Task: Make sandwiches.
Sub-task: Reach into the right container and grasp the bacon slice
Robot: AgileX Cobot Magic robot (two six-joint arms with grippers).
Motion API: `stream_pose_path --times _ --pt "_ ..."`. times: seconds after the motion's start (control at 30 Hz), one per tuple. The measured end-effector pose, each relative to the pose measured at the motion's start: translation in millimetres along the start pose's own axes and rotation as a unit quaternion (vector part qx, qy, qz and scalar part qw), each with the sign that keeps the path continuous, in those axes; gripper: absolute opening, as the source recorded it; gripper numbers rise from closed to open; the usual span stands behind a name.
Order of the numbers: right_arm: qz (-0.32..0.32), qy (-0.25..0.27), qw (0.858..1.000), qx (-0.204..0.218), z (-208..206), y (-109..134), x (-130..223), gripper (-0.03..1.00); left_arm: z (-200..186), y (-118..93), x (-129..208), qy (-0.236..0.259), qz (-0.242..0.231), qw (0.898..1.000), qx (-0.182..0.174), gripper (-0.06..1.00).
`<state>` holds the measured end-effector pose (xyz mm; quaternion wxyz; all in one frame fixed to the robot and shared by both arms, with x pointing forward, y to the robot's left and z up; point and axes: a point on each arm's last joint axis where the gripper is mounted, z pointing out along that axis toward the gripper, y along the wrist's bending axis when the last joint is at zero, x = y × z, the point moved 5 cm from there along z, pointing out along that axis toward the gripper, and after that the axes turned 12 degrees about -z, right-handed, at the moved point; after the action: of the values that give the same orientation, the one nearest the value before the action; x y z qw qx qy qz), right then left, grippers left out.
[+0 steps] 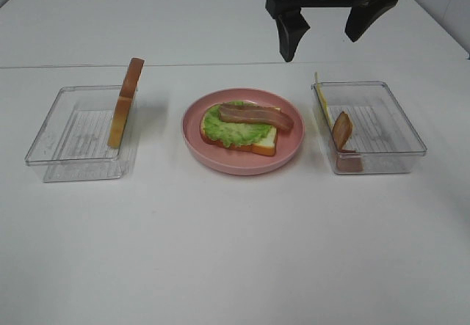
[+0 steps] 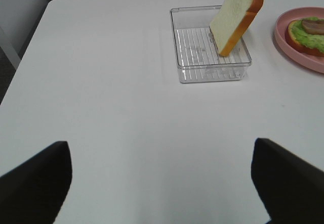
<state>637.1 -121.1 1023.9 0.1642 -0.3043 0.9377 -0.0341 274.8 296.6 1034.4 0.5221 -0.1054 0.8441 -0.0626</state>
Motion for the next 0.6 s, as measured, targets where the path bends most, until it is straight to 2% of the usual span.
stream_pose_path --times 0.23,0.27,0.37,0.6 --pt "0.036 0.005 0.999 -0.020 5 -18 7 0.93 0 0 0 0.000 0.000 1.000 0.000 0.88" --pt "0.053 0.016 0.998 -0.031 12 -27 15 0.93 0 0 0 0.000 0.000 1.000 0.000 0.88" --pt "0.068 0.039 0.996 -0.045 24 -36 30 0.93 0 0 0 0.000 0.000 1.000 0.000 0.88" --pt "0.072 0.084 0.992 -0.061 55 -32 59 0.93 0 0 0 0.000 0.000 1.000 0.000 0.88"
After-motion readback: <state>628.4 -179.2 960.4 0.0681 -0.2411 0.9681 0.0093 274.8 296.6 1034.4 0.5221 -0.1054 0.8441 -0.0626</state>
